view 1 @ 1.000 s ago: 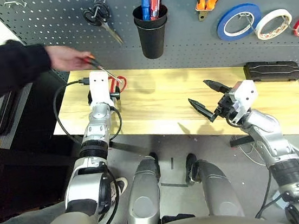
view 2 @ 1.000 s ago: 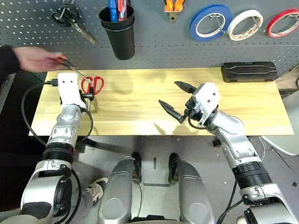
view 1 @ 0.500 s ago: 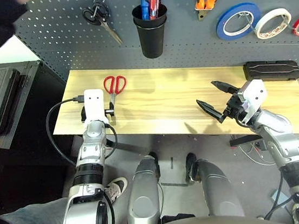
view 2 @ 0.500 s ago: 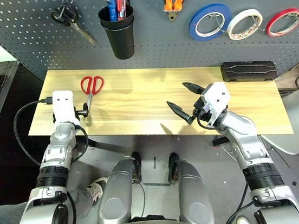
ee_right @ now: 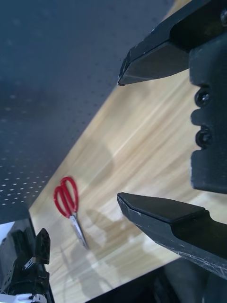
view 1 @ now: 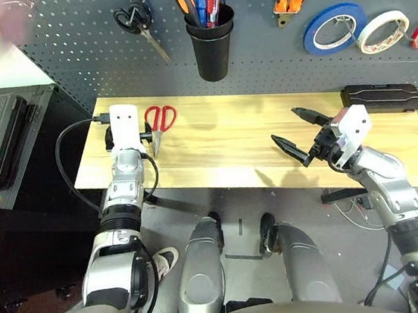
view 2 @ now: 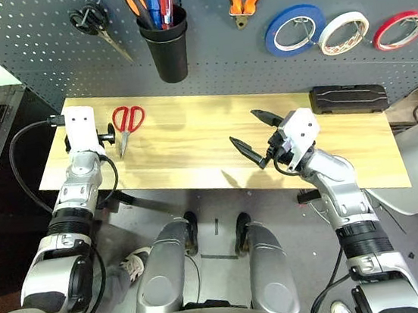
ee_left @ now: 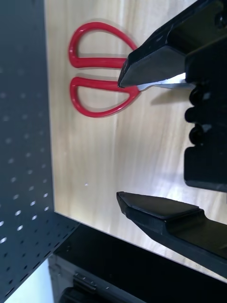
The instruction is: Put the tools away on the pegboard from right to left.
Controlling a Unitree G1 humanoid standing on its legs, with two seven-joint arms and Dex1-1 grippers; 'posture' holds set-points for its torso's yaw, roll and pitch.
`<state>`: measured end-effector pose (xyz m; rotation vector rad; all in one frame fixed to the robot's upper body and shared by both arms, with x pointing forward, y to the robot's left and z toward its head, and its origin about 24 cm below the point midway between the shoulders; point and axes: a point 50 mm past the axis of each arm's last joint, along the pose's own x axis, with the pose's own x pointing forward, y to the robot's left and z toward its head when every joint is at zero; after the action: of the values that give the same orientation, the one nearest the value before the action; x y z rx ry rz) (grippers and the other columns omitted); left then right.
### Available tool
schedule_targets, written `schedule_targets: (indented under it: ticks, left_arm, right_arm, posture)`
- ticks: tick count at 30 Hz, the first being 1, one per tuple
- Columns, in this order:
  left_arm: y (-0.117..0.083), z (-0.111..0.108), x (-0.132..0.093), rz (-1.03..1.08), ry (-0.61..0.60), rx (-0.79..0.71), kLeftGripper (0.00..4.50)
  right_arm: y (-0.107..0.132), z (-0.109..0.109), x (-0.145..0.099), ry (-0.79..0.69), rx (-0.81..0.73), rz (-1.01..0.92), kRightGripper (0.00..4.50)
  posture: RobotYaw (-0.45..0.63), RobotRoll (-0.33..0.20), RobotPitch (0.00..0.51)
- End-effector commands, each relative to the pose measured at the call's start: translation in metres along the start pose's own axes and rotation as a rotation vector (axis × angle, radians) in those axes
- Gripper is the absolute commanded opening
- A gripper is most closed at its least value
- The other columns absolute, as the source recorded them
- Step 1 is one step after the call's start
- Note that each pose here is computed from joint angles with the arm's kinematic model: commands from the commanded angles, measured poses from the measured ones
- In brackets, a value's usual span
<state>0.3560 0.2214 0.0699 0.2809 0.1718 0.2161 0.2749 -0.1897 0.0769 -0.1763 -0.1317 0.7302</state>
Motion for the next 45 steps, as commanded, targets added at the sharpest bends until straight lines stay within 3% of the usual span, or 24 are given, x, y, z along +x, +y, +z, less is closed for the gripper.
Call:
schedule_targets:
  ticks: [1,13,27,34,45]
  left_arm:
    - [-0.005,-0.009,0.0,-0.01,0.033,0.008,4.47]
    - [-0.019,-0.005,0.01,-0.046,0.044,-0.006,4.47]
    - [-0.019,-0.006,0.017,-0.012,0.065,-0.009,4.47]
    - [-0.033,-0.002,0.017,-0.067,0.05,-0.021,4.47]
    - [-0.022,-0.002,0.013,-0.015,0.018,-0.063,4.47]
  right_arm:
    - [0.007,-0.003,-0.002,0.022,0.02,0.026,4.5]
    - [0.018,-0.008,0.005,0.088,0.001,0.083,4.5]
    - [0.02,-0.007,0.009,0.09,0.0,0.045,4.5]
    - [0.018,-0.006,0.009,0.095,-0.011,0.037,4.5]
    - [0.016,-0.006,0.009,0.09,-0.011,0.029,4.5]
  posture:
    - [0.22,0.0,0.323]
    - [0.22,0.0,0.335]
    - [0.21,0.0,0.329]
    - [0.2,0.0,0.33]
    - [0.22,0.0,0.33]
